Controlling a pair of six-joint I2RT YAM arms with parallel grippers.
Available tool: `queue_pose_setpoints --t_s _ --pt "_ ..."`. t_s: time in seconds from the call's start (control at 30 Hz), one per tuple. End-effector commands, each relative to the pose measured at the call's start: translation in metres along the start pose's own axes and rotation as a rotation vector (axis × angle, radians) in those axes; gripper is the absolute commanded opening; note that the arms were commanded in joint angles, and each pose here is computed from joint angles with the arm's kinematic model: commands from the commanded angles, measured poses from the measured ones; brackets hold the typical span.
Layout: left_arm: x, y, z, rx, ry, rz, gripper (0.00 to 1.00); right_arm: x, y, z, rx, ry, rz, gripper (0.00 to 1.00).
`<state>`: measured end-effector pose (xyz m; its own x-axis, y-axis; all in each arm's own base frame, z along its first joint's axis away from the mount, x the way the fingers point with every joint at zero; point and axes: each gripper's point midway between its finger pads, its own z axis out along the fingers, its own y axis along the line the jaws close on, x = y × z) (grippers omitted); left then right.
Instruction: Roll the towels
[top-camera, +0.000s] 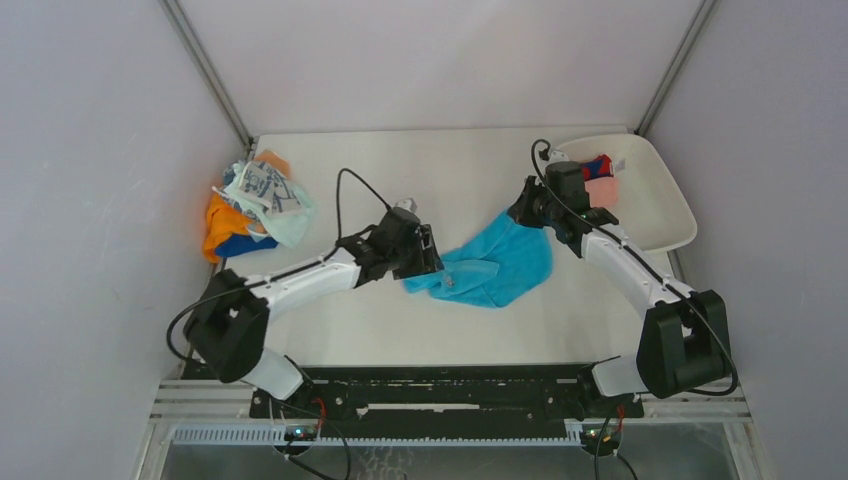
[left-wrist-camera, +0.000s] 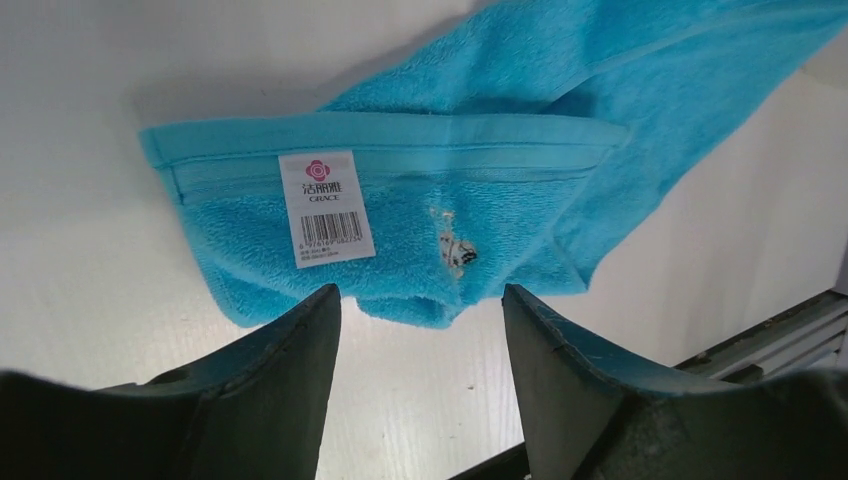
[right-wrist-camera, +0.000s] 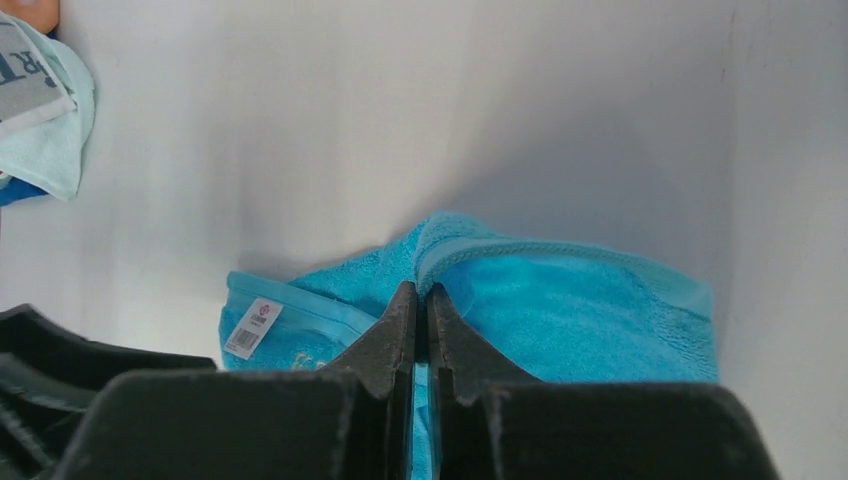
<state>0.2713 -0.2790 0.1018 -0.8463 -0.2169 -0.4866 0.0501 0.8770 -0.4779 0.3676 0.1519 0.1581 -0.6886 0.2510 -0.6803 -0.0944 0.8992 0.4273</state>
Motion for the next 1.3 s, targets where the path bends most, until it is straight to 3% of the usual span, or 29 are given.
queue_pose_setpoints --t_s 0.0,0.1,0.2,0.3,0.4,0.57,0.73,0.87,0.93,1.07,1.27 --pt "0.003 -0.018 0.016 0.033 0.039 0.007 0.65 -0.007 0.006 -0.008 -0.021 -0.037 -0.005 0.0" --pt "0.015 -0.011 0.027 0.008 0.072 0.011 0.64 -0.009 0.004 -0.009 -0.014 -0.046 -0.006 0.0" --pt "0.025 -0.003 0.035 -0.013 0.103 0.025 0.56 -0.011 0.002 -0.01 -0.008 -0.054 -0.004 0.0" --pt "0.026 0.006 0.037 -0.031 0.097 0.086 0.29 -0.013 -0.001 -0.013 -0.001 -0.065 -0.001 0.0" --pt "0.001 0.023 0.018 -0.09 0.006 0.22 0.02 -0.017 -0.005 -0.018 0.01 -0.08 0.007 0.0" --pt "-0.038 0.071 -0.035 -0.191 -0.122 0.323 0.0 -0.03 -0.016 -0.033 0.039 -0.145 0.05 0.0" --pt "-0.02 0.118 -0.068 -0.267 -0.156 0.194 0.14 -0.034 -0.029 -0.044 0.084 -0.181 0.087 0.0" --pt "0.018 0.155 -0.075 -0.315 -0.195 -0.044 0.29 -0.033 -0.035 -0.048 0.091 -0.199 0.107 0.0" --pt "0.032 0.172 -0.077 -0.322 -0.246 -0.185 0.4 -0.031 -0.035 -0.047 0.084 -0.193 0.108 0.0" --pt "0.035 0.187 -0.088 -0.272 -0.389 -0.36 0.52 -0.027 -0.031 -0.041 0.052 -0.177 0.114 0.0" --pt "-0.01 0.153 -0.11 -0.18 -0.479 -0.314 0.71 -0.019 -0.02 -0.034 0.006 -0.145 0.091 0.0"
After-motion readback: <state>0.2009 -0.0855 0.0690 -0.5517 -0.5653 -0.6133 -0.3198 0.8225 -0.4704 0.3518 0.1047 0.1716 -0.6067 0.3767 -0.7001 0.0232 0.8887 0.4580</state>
